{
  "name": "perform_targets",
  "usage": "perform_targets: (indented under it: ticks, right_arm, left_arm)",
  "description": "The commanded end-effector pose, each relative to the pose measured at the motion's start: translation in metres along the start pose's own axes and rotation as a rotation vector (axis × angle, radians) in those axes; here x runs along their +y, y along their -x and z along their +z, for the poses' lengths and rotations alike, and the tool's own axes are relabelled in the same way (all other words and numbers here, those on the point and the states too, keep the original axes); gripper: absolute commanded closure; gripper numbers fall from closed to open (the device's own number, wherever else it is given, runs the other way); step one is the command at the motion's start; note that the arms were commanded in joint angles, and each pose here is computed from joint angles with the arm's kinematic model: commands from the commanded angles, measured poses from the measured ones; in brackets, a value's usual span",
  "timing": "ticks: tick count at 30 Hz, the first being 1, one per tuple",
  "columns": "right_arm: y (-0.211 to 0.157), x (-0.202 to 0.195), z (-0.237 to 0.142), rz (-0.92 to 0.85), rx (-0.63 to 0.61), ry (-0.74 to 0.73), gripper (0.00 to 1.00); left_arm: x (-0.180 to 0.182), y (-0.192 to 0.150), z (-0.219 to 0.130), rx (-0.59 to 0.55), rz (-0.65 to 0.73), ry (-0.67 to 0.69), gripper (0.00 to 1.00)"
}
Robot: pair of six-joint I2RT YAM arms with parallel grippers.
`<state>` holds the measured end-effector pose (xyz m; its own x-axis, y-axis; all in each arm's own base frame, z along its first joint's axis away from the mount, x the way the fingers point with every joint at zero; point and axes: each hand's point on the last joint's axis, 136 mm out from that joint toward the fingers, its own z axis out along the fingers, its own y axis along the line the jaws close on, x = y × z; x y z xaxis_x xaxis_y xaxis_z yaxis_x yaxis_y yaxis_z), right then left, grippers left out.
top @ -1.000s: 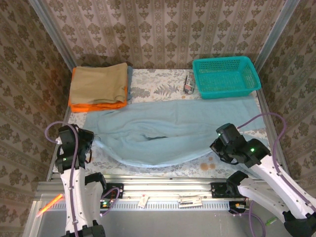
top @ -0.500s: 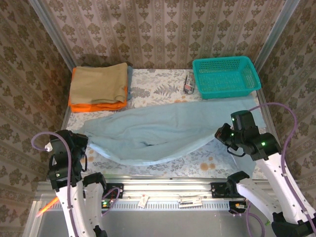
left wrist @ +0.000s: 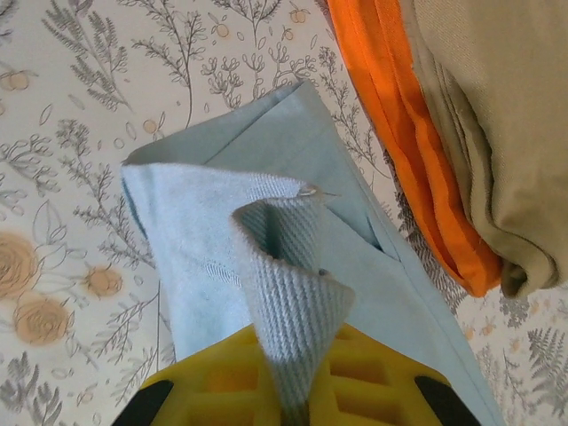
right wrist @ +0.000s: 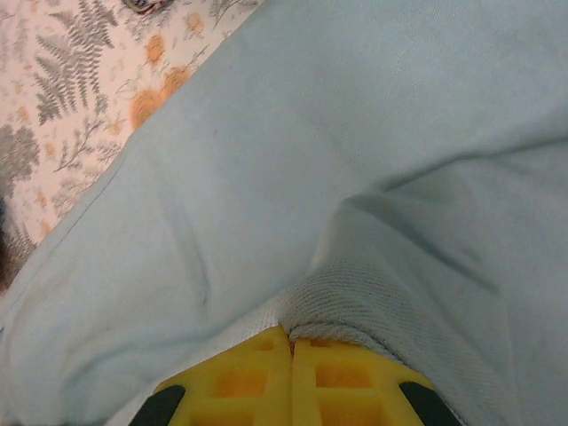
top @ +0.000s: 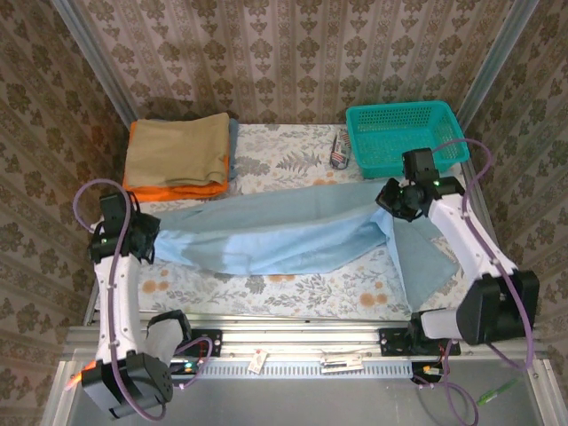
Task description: Fold and stack the trousers
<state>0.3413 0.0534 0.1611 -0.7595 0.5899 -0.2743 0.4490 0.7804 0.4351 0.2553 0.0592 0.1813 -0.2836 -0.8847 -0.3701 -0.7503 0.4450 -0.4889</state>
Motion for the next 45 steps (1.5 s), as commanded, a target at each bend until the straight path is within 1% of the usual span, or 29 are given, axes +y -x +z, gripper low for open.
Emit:
perform_targets:
  ticks: [1, 4, 7, 12, 15, 20, 21, 23, 24, 25, 27, 28, 29, 30, 31, 32, 34, 35, 37, 40, 43, 45]
  right_arm:
    - [0.034, 0.009, 0.013, -0.036, -0.047, 0.008, 1.0]
    - [0.045, 0.013, 0.031, -0.045, -0.01, -0.014, 1.0]
    - [0.054, 0.014, 0.046, -0.041, -0.002, -0.029, 1.0]
    - [0.071, 0.021, 0.068, -0.062, 0.017, -0.047, 1.0]
    - [0.08, 0.023, 0.079, -0.066, 0.02, -0.06, 1.0]
    - [0.087, 0.035, 0.101, -0.086, 0.074, -0.047, 1.0]
    - [0.088, 0.035, 0.104, -0.089, 0.08, -0.054, 0.99]
    - [0.092, 0.036, 0.108, -0.095, 0.081, -0.06, 0.94]
    - [0.094, 0.037, 0.107, -0.094, 0.077, -0.058, 0.92]
    - [0.096, 0.039, 0.106, -0.096, 0.069, -0.052, 0.87]
    - [0.096, 0.044, 0.1, -0.1, 0.066, -0.033, 0.79]
    - [0.095, 0.046, 0.096, -0.103, 0.063, -0.028, 0.74]
    - [0.092, 0.047, 0.091, -0.109, 0.057, -0.026, 0.71]
    - [0.088, 0.047, 0.087, -0.114, 0.054, -0.022, 0.7]
    - [0.084, 0.048, 0.081, -0.118, 0.042, -0.015, 0.69]
    - [0.078, 0.047, 0.075, -0.12, 0.033, -0.012, 0.68]
    - [0.064, 0.047, 0.064, -0.125, 0.019, 0.008, 0.67]
    - [0.055, 0.047, 0.06, -0.129, 0.014, 0.015, 0.66]
    - [0.035, 0.048, 0.053, -0.153, 0.013, 0.026, 0.65]
    - [0.0, 0.056, 0.05, -0.237, 0.036, 0.019, 0.64]
    - [-0.036, 0.077, 0.06, -0.323, 0.091, 0.034, 0.65]
    - [-0.057, 0.094, 0.07, -0.379, 0.129, 0.044, 0.67]
  left_arm:
    - [-0.015, 0.029, 0.006, -0.087, 0.027, -0.026, 1.0]
    - [-0.013, 0.036, 0.024, -0.079, 0.026, 0.014, 1.0]
    - [-0.013, 0.04, 0.04, -0.074, 0.032, 0.04, 1.0]
    - [-0.01, 0.048, 0.051, -0.113, 0.042, 0.07, 1.0]
    - [-0.011, 0.05, 0.061, -0.104, 0.05, 0.091, 1.0]
    - [-0.007, 0.046, 0.081, -0.076, 0.053, 0.115, 1.0]
    - [-0.006, 0.046, 0.084, -0.074, 0.052, 0.12, 1.0]
    - [-0.006, 0.045, 0.094, -0.06, 0.059, 0.127, 0.97]
    - [-0.007, 0.045, 0.097, -0.054, 0.064, 0.13, 0.95]
    - [-0.008, 0.046, 0.102, -0.046, 0.072, 0.133, 0.88]
    - [-0.014, 0.047, 0.107, -0.025, 0.087, 0.128, 0.62]
    - [-0.017, 0.047, 0.109, -0.009, 0.092, 0.13, 0.48]
    - [-0.02, 0.047, 0.109, 0.005, 0.095, 0.125, 0.34]
    - [-0.023, 0.045, 0.108, 0.015, 0.097, 0.114, 0.26]
    - [-0.026, 0.044, 0.104, 0.016, 0.099, 0.102, 0.15]
    - [-0.031, 0.044, 0.099, 0.003, 0.107, 0.084, 0.07]
    - [-0.033, 0.04, 0.087, -0.013, 0.123, 0.072, 0.04]
    - [-0.033, 0.036, 0.082, -0.012, 0.132, 0.065, 0.0]
    - [-0.034, 0.02, 0.075, 0.018, 0.169, 0.034, 0.0]
    - [-0.035, -0.022, 0.07, 0.079, 0.248, -0.024, 0.01]
    - [-0.038, -0.073, 0.072, 0.152, 0.334, -0.099, 0.06]
    - [-0.04, -0.098, 0.074, 0.189, 0.385, -0.132, 0.1]
